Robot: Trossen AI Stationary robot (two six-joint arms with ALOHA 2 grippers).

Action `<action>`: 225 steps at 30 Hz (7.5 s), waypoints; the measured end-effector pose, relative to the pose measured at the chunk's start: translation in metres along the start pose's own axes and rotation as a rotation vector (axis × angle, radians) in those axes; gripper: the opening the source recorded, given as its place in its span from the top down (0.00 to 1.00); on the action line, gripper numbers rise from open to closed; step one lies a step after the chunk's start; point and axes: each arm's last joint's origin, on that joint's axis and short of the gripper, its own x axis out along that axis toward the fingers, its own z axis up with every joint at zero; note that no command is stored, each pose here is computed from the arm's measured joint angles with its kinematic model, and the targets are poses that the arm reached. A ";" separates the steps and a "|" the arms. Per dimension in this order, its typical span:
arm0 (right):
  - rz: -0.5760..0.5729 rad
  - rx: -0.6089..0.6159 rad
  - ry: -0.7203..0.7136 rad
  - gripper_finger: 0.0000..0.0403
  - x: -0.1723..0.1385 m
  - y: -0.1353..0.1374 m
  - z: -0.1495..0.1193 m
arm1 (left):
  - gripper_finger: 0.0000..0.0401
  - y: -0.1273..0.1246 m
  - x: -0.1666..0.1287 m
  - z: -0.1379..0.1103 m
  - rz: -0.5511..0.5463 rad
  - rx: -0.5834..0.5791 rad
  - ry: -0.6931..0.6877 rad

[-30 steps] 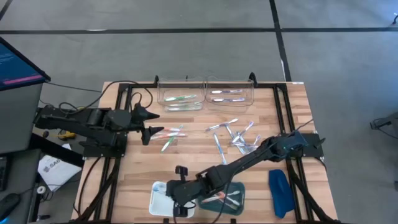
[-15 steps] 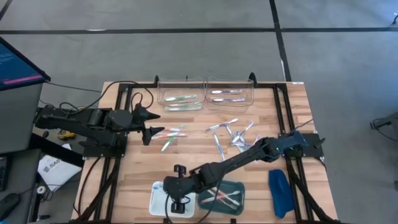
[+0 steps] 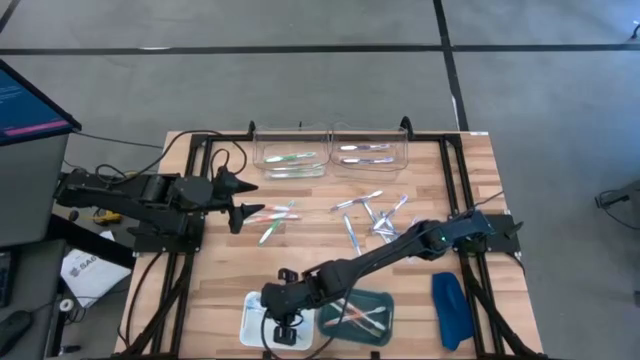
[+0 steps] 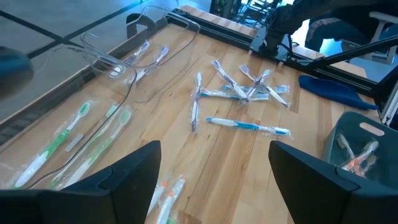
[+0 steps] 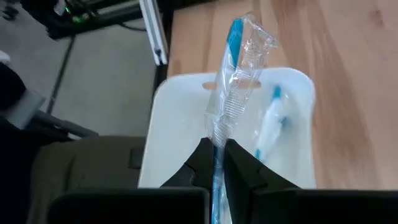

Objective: Pick & Place Toothbrushes
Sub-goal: Put the blue toothbrush into the white bin, then put the orange toothbrush into the green bin

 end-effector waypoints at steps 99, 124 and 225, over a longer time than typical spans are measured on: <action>0.233 -0.007 0.067 0.99 0.036 -0.028 -0.002 | 0.27 -0.001 0.000 0.001 -0.021 0.000 0.000; 0.085 0.120 0.105 1.00 0.062 -0.064 -0.013 | 0.27 -0.001 0.000 0.001 -0.023 -0.003 -0.003; -0.510 -0.457 0.238 1.00 -0.027 0.035 -0.073 | 0.27 -0.008 0.015 0.000 -0.013 0.010 0.020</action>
